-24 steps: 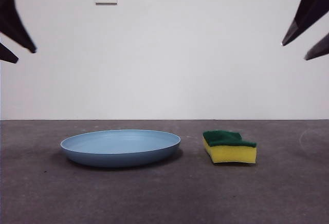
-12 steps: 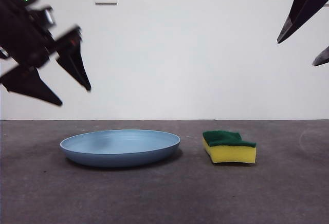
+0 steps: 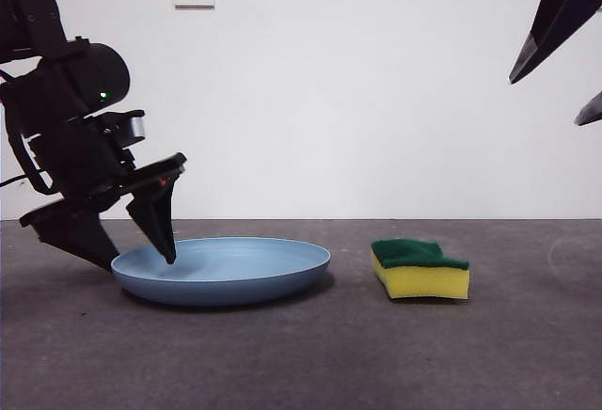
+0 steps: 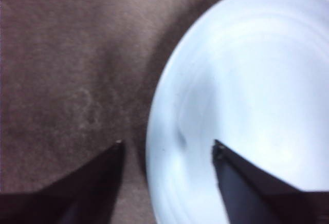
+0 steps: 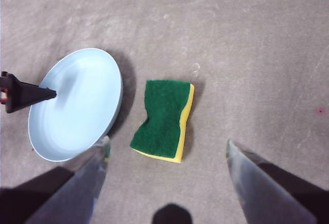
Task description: Pick up the plate,pick up the cloth,clean the plate with the cloth
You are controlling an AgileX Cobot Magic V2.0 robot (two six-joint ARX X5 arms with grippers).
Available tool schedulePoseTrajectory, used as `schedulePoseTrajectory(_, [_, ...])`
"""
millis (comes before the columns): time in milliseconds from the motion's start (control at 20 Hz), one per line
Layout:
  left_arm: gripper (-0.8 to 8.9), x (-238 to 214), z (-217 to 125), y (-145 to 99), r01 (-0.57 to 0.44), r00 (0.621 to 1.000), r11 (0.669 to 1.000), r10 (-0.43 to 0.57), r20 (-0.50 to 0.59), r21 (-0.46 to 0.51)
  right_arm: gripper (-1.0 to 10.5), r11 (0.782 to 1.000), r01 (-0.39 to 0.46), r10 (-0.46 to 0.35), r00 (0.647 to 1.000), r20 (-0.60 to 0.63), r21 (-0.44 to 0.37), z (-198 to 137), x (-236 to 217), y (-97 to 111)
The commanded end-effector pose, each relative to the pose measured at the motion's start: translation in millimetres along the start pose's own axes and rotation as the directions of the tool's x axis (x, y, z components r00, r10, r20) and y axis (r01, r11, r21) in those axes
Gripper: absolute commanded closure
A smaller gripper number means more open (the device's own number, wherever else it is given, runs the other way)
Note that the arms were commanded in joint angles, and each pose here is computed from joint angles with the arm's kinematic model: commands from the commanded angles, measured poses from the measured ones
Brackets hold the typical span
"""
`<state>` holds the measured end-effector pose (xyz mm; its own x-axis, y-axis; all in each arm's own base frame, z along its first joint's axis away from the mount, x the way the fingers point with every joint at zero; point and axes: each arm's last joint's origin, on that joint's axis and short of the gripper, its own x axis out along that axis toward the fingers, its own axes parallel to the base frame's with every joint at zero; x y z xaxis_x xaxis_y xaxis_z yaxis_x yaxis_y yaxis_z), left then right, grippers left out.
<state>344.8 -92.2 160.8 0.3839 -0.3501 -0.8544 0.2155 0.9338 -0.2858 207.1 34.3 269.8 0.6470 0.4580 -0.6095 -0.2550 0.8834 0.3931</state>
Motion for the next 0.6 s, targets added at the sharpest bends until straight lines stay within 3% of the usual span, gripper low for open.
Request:
schedulePoseTrajectory(50, [8.21,10.0,-6.5,-4.0,-0.03,0.999,0.998,0.031,-0.033,0.056,5.7,1.0,-0.029,0.029,1.0,0.001,-0.013,1.2,-0.7,1.7])
schedulePoseTrajectory(300, [8.2,1.8,-3.4,-10.1,-0.049,0.999,0.996,0.049,0.002,0.075,5.7,0.998,-0.052,0.051,0.999,-0.011,-0.042,4.6,-1.4,10.7])
schedulePoseTrajectory(400, [8.21,-16.9,0.9,-19.1,-0.039,0.998,0.995,0.034,0.056,0.093,5.7,0.994,-0.047,0.044,0.999,-0.028,-0.098,13.8,-2.2,22.4])
schedulePoseTrajectory(600, [8.21,-75.3,6.6,-40.2,-0.019,0.979,0.99,-0.01,0.204,0.139,5.7,0.975,0.038,-0.065,0.991,-0.118,-0.219,37.3,16.0,47.6])
